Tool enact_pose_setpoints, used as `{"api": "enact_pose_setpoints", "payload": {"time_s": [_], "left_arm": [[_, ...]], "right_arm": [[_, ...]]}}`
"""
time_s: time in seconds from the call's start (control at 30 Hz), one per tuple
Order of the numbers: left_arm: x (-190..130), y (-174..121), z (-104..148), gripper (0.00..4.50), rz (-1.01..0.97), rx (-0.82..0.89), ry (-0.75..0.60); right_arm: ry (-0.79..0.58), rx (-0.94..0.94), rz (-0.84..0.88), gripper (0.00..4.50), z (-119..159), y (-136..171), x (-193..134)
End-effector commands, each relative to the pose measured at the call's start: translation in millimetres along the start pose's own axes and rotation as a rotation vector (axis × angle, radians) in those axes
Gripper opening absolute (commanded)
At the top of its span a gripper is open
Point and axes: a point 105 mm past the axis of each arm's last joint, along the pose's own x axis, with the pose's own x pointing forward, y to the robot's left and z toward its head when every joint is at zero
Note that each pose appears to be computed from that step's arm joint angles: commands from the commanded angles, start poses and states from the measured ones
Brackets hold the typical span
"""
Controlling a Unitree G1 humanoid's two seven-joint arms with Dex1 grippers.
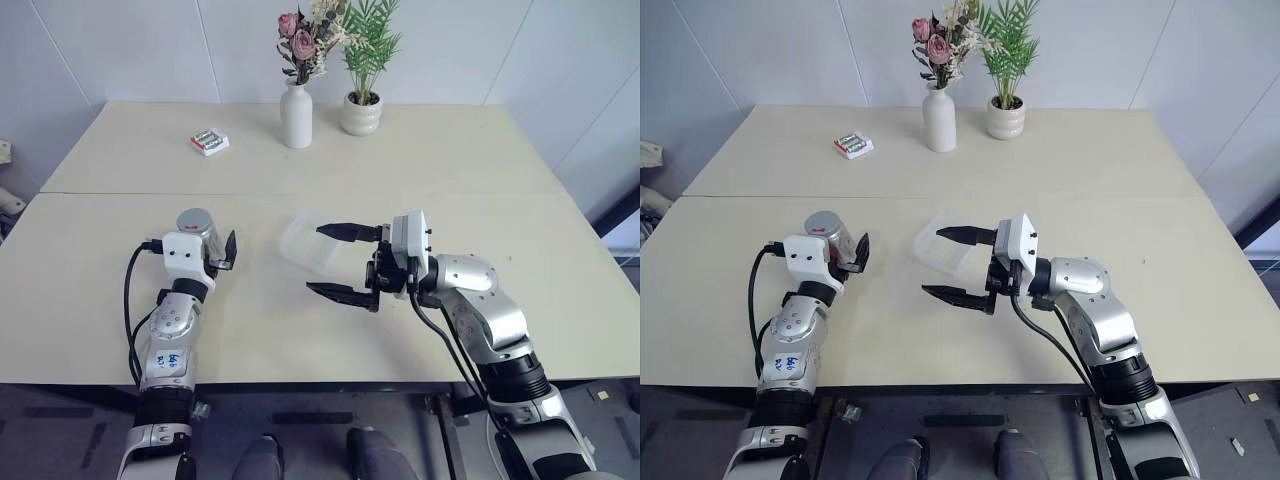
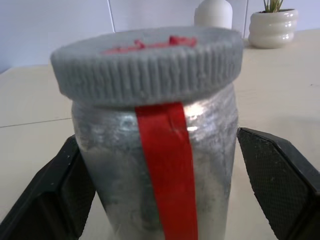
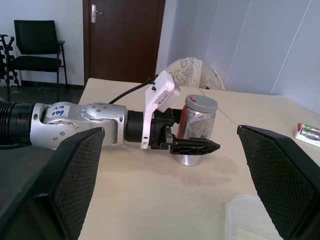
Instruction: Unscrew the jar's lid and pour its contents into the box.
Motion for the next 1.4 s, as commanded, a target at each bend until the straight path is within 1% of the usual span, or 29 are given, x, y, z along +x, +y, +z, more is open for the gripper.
{"api": "enact_pose_setpoints", "payload": {"time_s": [0.03, 0.13, 0.27, 0.33, 0.43, 0.53, 0.57, 0.63, 0.7, 0.87, 0.93, 1.1, 1.27, 1.4], "left_arm": [[0.4, 5.1, 9.7, 3.01, 0.019, 0.025, -0.032], [-3.3, 5.3, 8.9, 2.10, 0.014, 0.029, -0.025], [-7.4, 6.2, 10.0, 2.09, 0.006, 0.035, -0.022], [-7.7, 4.4, 15.9, 2.09, -0.019, 0.019, -0.047], [-6.2, -7.8, 36.9, 2.09, -0.130, -0.039, -0.136], [-7.3, -22.5, 49.0, 2.09, -0.280, -0.062, -0.177], [-9.7, -30.7, 54.4, 2.09, -0.366, -0.078, -0.189], [-20.8, -53.3, 68.3, 2.09, -0.604, -0.128, -0.213], [-32.3, -67.4, 74.2, 2.09, -0.786, -0.142, -0.200], [-41.2, -77.2, 75.9, 2.09, -0.968, -0.108, -0.141], [-41.3, -79.1, 77.5, 2.09, -1.007, -0.099, -0.128], [-34.0, -86.2, 80.6, 2.09, -1.035, -0.075, -0.113], [-34.1, -96.0, 77.0, 2.09, -1.087, -0.082, -0.078], [-33.2, -100.9, 74.7, 2.09, -1.101, -0.088, -0.064]], "right_arm": [[-0.028, -0.050, -0.003, 4.50, 12.8, 0.9, -0.9], [-0.028, -0.050, -0.007, 4.50, 12.6, 0.7, -1.2], [-0.028, -0.047, -0.011, 4.50, 12.4, 1.2, -1.5], [-0.027, -0.042, -0.015, 4.50, 11.6, 1.8, -1.5], [-0.030, -0.028, -0.032, 4.50, 12.6, 2.4, -0.5], [-0.052, 0.007, -0.069, 4.50, 20.2, -1.1, 2.2], [-0.064, 0.017, -0.078, 4.50, 25.1, -2.1, 4.1], [-0.068, 0.030, -0.104, 4.50, 33.4, -5.1, 9.9], [-0.060, 0.032, -0.114, 4.50, 38.9, -4.8, 16.7], [-0.031, 0.035, -0.131, 4.50, 45.9, -2.0, 31.7], [-0.019, 0.043, -0.146, 4.50, 47.4, -2.7, 36.7], [0.041, 0.073, -0.176, 4.50, 40.4, -3.1, 38.9], [0.092, 0.119, -0.209, 4.50, 32.2, -2.9, 51.4], [0.120, 0.119, -0.235, 4.50, 26.9, -5.3, 57.5]]}}
